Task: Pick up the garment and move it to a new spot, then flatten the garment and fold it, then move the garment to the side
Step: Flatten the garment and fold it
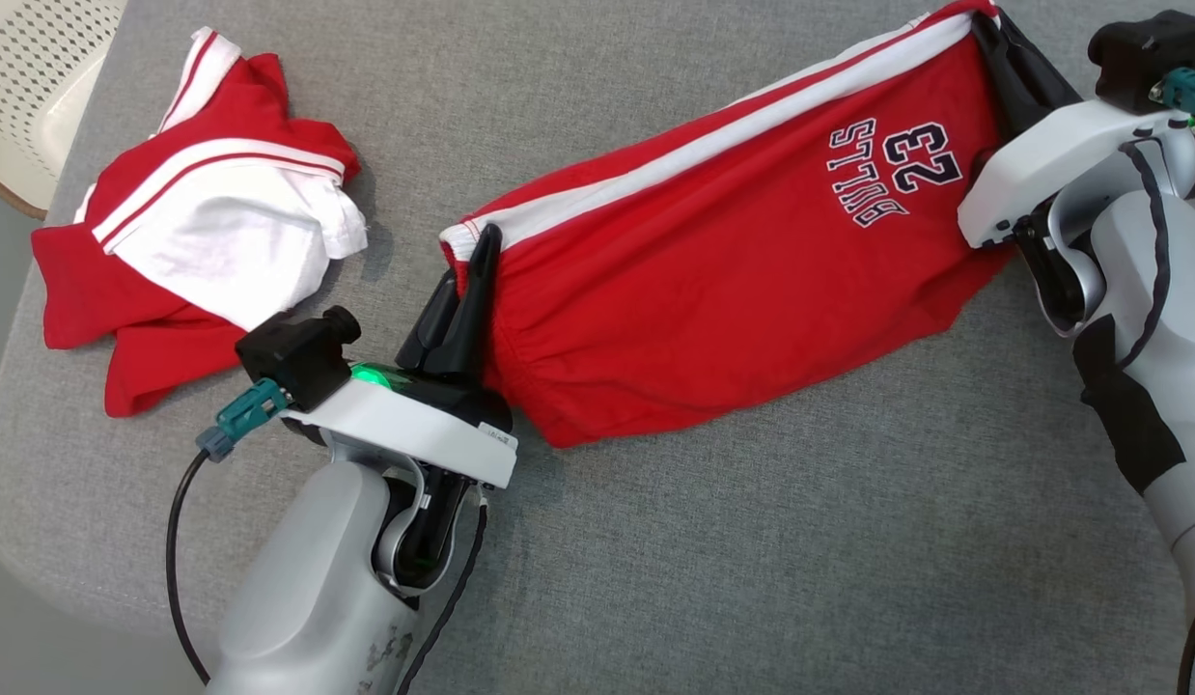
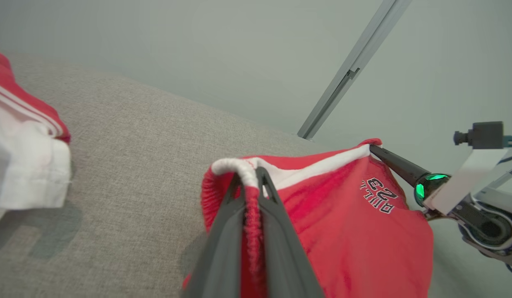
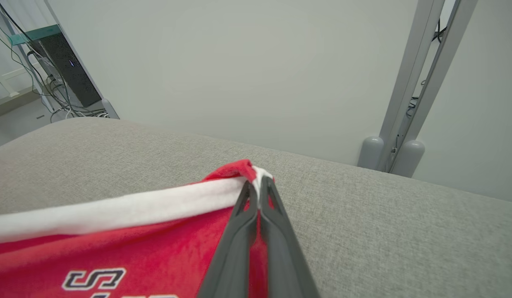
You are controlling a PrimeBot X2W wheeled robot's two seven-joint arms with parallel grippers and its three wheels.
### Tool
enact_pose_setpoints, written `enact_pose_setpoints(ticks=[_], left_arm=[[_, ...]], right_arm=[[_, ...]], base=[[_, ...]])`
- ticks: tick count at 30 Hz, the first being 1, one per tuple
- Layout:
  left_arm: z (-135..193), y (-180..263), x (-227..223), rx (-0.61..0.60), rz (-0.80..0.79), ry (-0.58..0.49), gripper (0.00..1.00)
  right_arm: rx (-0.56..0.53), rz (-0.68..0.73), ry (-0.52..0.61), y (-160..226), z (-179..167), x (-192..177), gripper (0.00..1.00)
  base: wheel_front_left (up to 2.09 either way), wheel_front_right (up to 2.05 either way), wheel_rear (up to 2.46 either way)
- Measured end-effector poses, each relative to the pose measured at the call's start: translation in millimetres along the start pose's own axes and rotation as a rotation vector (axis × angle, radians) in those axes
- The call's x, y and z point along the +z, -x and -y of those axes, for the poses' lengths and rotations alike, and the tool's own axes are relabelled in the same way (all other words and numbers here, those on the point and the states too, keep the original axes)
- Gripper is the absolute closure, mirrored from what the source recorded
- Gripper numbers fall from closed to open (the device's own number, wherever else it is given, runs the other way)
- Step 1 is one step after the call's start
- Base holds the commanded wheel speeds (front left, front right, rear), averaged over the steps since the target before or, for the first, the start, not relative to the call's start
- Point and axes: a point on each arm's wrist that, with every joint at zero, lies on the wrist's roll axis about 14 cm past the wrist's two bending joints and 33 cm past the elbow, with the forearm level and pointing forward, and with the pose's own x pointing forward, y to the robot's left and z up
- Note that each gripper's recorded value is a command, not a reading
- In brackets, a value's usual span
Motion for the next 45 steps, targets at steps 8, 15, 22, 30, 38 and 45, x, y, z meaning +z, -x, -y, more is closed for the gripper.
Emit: enact_pose_setpoints(ticks=[8,15,22,30,38,45], left_arm=[[-6.0,-6.5,-6.4,0.031,-0.017,-0.029,0.00],[-6.5,-5.2,1.2,0.056,0.005,-0.081,0.00],[-2.1,7.9,-3.8,0.058,-0.007,-0.090,0.00],[3.9,15.4,-13.1,0.045,-0.035,-0.089,0.00],[-2.0,31.2,-12.1,0.078,-0.039,-0.118,0.00],[-0.7,36.3,-10.8,0.086,-0.035,-0.126,0.00]], right_arm=[[-0.006,0.026,-0.018,-5.2,2.3,2.2,0.00],[-0.016,0.056,-0.034,4.7,3.9,8.9,0.00],[-0.042,-0.011,-0.065,28.2,8.5,-14.0,0.00],[-0.042,-0.117,-0.088,41.6,3.6,-39.7,0.00],[-0.018,-0.239,-0.081,51.1,-11.1,-55.3,1.00],[-0.078,-0.170,-0.133,68.4,-2.0,-44.4,1.00]], base=[[0.00,0.00,0.00],[0.00,0.00,0.00],[0.00,0.00,0.00],[0.00,0.00,0.00],[0.00,0.00,0.00],[0.00,0.00,0.00]])
